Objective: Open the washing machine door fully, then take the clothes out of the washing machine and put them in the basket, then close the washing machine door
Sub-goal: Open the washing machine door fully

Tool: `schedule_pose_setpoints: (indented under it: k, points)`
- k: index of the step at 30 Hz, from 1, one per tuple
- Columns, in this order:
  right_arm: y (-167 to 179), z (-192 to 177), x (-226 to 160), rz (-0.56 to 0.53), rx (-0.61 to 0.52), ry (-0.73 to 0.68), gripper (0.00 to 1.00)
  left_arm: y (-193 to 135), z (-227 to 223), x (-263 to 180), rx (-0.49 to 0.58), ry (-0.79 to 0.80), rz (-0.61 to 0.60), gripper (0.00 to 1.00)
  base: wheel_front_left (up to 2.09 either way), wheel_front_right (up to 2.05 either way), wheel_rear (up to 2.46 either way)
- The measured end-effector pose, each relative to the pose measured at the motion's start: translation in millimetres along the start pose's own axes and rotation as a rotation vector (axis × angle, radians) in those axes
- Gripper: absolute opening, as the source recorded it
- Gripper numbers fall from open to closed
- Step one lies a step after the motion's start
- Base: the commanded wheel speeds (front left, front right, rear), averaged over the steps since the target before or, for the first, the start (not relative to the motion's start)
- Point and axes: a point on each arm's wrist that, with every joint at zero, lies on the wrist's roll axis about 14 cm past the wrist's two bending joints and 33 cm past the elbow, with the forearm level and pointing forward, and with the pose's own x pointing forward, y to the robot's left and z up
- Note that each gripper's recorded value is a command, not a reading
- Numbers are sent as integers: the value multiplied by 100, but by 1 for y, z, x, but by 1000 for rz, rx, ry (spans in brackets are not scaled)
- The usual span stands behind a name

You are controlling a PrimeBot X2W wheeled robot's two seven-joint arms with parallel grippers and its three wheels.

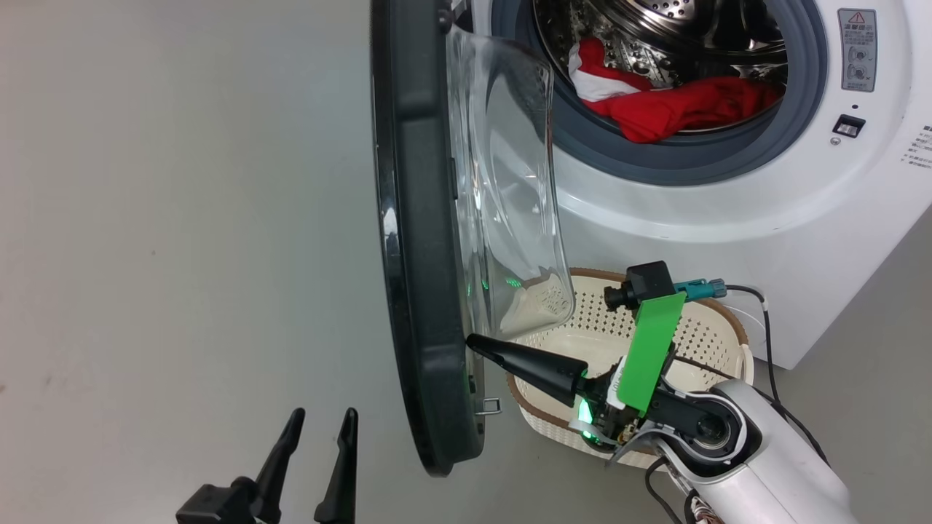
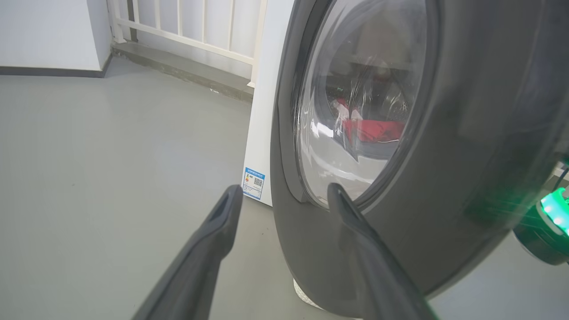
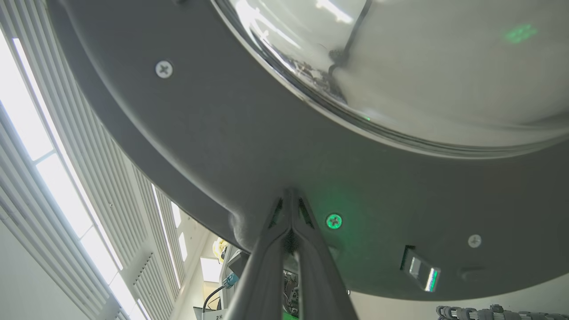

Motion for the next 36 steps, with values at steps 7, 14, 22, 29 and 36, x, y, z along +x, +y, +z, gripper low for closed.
schedule_pose_setpoints:
  k: [7,14,22,29,36]
  points:
    - [0,2,0,-3,-6,-18,15,0,1,0,-1,-3,-2,100,0,0,0]
    - [-10,7,-7,-55,-44,-63,100,-3,1,2,-4,-3,-10,100,0,0,0]
    - [-36,13,-36,-127,-5,-175,100,-9,-1,7,-9,0,-36,100,0,0,0]
    - [-67,16,-72,-237,10,-276,100,-11,-1,8,-11,-4,-47,100,0,0,0]
    - [-93,16,-105,-342,8,-391,100,-10,-7,2,-12,13,-50,100,0,0,0]
